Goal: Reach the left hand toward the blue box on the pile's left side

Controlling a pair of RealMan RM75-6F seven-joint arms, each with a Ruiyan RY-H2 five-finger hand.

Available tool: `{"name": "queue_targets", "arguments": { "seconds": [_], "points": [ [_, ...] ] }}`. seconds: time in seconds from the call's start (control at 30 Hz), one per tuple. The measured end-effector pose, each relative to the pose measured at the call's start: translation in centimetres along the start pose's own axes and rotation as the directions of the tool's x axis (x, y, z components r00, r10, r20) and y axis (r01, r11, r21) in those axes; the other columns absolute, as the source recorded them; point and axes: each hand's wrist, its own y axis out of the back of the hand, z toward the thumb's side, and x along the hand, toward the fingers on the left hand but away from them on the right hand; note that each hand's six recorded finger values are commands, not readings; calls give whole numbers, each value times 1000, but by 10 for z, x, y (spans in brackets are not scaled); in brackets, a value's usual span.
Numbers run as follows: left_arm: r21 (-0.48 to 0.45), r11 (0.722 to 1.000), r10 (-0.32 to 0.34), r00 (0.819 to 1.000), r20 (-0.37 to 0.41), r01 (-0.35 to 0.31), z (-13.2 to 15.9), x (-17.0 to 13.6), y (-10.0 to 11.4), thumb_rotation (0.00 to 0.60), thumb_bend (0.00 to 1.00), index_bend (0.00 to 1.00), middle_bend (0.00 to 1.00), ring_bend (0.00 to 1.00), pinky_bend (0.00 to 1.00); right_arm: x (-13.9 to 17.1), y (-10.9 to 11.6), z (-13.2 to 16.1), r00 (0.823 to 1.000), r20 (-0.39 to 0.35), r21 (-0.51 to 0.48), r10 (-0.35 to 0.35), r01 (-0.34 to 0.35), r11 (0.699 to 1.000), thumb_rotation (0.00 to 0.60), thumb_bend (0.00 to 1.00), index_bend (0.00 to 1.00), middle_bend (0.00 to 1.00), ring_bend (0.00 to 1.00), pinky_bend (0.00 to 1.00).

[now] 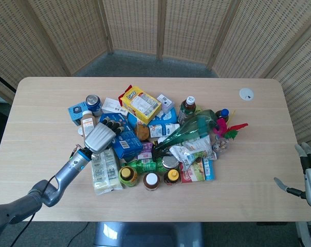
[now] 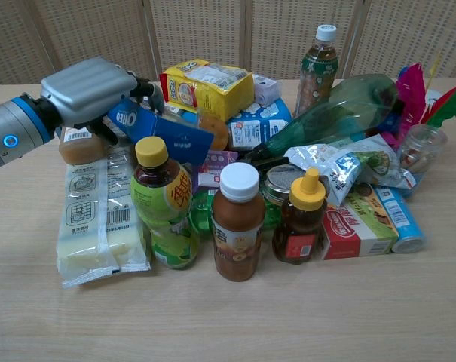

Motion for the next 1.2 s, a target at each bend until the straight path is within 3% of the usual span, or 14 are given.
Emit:
{"name": "queue_targets", "arguments": {
  "seconds": [0.27, 0.47, 0.7, 0.93, 1.1, 1.2],
  "points": [
    [-128, 986, 101, 995, -23, -103, -11, -7, 31, 600, 337, 569, 584, 650, 467, -2, -5, 4, 1000, -13, -9, 13, -13, 1000, 343, 181, 51, 35, 0, 0],
    [-246, 944, 209, 975, -74, -221, -26, -25, 69, 600, 330, 561, 584, 648, 459, -6, -11, 13, 999, -41, -25, 19, -20, 999, 344, 181, 50, 35, 0, 0],
    [-311, 872, 342, 925, -163, -377, -53, -56, 122, 600, 323, 550, 581, 645, 453, -7, -12, 17, 998, -58, -44, 8, -11, 999, 347, 180, 51, 36, 0, 0],
    [-335, 795, 439, 860, -258, -506, -79, -90, 170, 600, 317, 540, 570, 643, 450, -5, -20, 20, 998, -67, -65, 16, -20, 998, 347, 181, 50, 35, 0, 0],
    [-329, 770, 467, 834, -294, -547, -91, -104, 187, 600, 314, 536, 569, 642, 449, -7, -23, 24, 997, -79, -71, 20, -25, 997, 345, 181, 50, 36, 0, 0],
    [-332, 767, 466, 832, -300, -549, -92, -105, 187, 600, 314, 537, 568, 641, 448, -9, -24, 25, 997, -80, -66, 22, -27, 997, 346, 181, 50, 35, 0, 0]
  ]
}}
